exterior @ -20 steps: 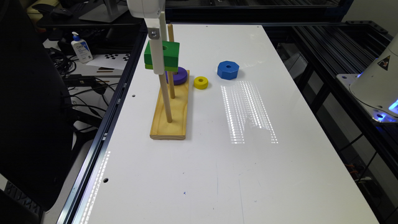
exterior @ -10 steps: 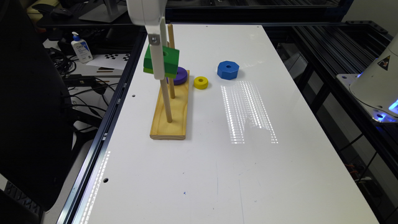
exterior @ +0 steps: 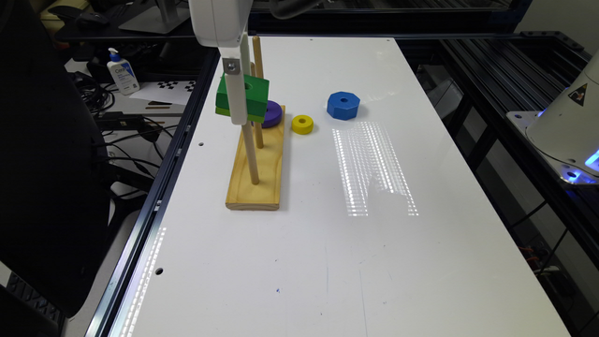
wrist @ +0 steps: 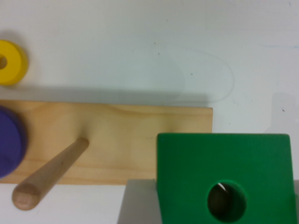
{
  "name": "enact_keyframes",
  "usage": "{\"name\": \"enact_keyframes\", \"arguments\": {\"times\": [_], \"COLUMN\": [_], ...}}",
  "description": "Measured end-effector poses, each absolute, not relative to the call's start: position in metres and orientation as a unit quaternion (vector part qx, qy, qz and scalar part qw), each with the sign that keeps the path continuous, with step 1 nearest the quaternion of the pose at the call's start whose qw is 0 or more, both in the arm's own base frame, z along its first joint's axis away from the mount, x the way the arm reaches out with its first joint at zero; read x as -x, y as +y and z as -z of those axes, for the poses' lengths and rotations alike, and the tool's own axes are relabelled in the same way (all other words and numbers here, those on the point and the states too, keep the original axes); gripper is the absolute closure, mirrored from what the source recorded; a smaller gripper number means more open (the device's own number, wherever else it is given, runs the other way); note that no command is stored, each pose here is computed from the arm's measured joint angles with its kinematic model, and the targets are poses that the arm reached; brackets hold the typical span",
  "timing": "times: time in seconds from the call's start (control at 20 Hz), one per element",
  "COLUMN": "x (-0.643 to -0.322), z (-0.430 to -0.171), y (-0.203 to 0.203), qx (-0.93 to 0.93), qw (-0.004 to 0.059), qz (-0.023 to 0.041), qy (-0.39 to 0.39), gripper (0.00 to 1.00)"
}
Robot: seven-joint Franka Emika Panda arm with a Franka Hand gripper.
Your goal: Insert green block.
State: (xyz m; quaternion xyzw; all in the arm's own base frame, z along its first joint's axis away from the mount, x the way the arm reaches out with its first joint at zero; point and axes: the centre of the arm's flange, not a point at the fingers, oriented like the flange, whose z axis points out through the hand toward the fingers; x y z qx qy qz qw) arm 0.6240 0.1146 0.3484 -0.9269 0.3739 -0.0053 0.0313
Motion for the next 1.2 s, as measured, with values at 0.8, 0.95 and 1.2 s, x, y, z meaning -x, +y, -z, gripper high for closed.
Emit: {"name": "enact_keyframes", "arguments": {"times": [0.8, 0.95, 1.2], "x": [-0.627, -0.628, -0.629], "z": [-0.332, -0.326, -0.308], "y": [0.115, 0.114, 0.114], "qx": [0.927, 0.927, 0.927], "qw": [0.0313, 0.0304, 0.0298], "qz": [0.0040, 0.0026, -0.0003], "qy": [0.373, 0.373, 0.373], "gripper": [1.00, 1.00, 1.00]}}
